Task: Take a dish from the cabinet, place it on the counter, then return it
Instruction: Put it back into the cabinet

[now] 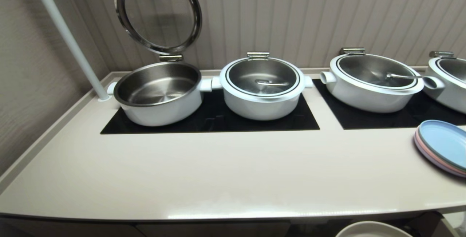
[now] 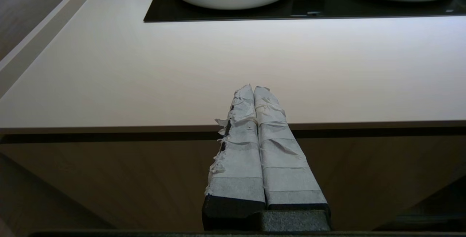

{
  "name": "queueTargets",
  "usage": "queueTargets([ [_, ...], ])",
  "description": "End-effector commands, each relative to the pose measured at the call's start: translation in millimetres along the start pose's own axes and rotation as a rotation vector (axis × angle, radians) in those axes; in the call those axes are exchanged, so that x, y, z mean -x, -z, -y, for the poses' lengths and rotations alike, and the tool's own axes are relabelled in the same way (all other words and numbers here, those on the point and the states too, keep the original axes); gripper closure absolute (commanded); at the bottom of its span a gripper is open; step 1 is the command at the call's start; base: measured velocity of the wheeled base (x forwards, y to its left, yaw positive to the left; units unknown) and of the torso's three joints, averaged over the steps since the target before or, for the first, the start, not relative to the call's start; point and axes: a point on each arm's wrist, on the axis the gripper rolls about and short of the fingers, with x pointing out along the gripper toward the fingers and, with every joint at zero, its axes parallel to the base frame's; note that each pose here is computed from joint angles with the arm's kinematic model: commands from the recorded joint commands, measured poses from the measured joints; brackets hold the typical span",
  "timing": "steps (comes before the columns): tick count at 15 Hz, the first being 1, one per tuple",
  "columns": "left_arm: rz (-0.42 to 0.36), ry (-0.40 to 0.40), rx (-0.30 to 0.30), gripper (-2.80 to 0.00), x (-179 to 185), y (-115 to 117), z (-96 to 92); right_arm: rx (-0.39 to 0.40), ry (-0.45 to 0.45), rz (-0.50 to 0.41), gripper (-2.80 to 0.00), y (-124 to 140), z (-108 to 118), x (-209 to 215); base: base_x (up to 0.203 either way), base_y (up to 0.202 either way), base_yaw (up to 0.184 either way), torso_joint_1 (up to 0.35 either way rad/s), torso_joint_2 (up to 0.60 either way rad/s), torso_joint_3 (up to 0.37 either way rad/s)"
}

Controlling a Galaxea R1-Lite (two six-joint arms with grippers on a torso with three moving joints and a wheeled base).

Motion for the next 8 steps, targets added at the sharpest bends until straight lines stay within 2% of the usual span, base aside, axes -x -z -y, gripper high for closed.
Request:
queueTargets([
  [1, 0.000, 0.000, 0.000, 0.00, 0.0, 0.0, 0.0, -0.011, 0.011, -0.029, 0.00, 3.4, 1.5, 0.2, 0.000, 0.000, 0.000, 0.000, 0.00, 0.000],
  [8, 0.000, 0.000, 0.000, 0.00, 0.0, 0.0, 0.0, -0.001, 0.032, -0.065, 0.00, 1.3, 0.8, -0.4, 0.000, 0.000, 0.000, 0.000, 0.00, 0.000],
])
